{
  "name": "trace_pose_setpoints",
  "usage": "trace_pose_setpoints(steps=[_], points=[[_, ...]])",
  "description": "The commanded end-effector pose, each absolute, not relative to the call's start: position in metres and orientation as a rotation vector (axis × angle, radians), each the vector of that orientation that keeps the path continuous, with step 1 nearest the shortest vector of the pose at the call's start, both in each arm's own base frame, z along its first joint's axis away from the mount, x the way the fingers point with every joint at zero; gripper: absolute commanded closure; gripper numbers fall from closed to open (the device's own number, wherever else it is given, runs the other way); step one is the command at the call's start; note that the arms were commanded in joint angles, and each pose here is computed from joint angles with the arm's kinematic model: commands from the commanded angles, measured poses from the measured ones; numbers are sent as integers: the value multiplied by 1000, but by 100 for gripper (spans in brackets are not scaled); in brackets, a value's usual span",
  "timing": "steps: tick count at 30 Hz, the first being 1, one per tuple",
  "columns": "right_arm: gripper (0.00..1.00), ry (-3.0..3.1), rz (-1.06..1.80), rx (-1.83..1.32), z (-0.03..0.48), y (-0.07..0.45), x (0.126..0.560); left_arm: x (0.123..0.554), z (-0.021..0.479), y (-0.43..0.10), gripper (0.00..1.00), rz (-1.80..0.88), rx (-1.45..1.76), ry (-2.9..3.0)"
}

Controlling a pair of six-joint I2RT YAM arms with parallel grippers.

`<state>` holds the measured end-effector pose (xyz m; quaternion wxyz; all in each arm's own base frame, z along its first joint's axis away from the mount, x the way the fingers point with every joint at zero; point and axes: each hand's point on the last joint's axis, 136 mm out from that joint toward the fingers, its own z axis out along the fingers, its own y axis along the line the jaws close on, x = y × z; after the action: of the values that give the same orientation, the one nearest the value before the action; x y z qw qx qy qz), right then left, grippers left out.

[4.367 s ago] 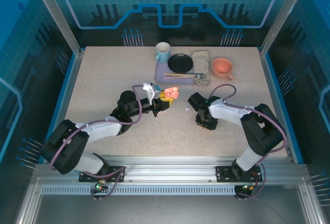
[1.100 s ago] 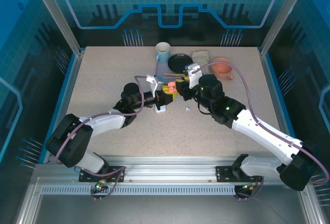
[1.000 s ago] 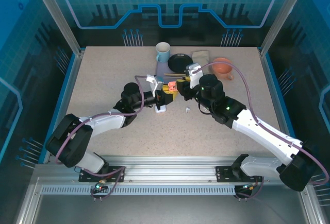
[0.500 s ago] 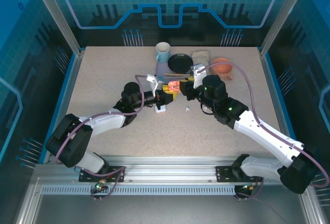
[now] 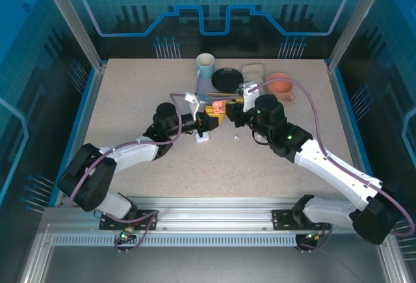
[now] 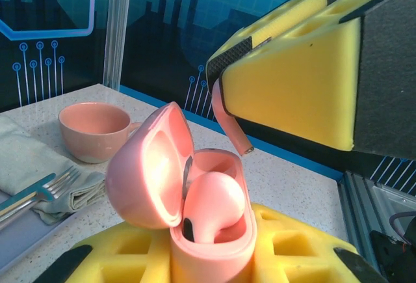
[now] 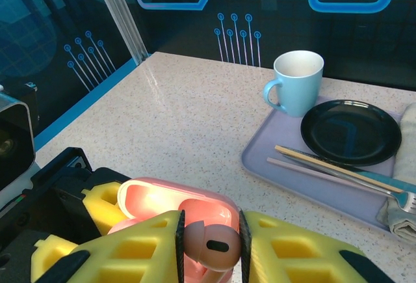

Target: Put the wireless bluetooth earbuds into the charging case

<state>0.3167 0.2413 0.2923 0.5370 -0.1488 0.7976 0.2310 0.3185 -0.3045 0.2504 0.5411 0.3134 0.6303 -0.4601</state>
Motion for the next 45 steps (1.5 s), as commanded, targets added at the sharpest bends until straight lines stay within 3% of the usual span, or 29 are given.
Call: trace_pose_setpoints(steps=[1, 45], points=[[73, 1881, 572, -338, 294, 243, 321, 318, 264, -311, 100, -1116, 752, 1458], [74, 1910, 482, -432, 272, 250, 306, 327, 280, -309, 100, -1097, 707, 1407]])
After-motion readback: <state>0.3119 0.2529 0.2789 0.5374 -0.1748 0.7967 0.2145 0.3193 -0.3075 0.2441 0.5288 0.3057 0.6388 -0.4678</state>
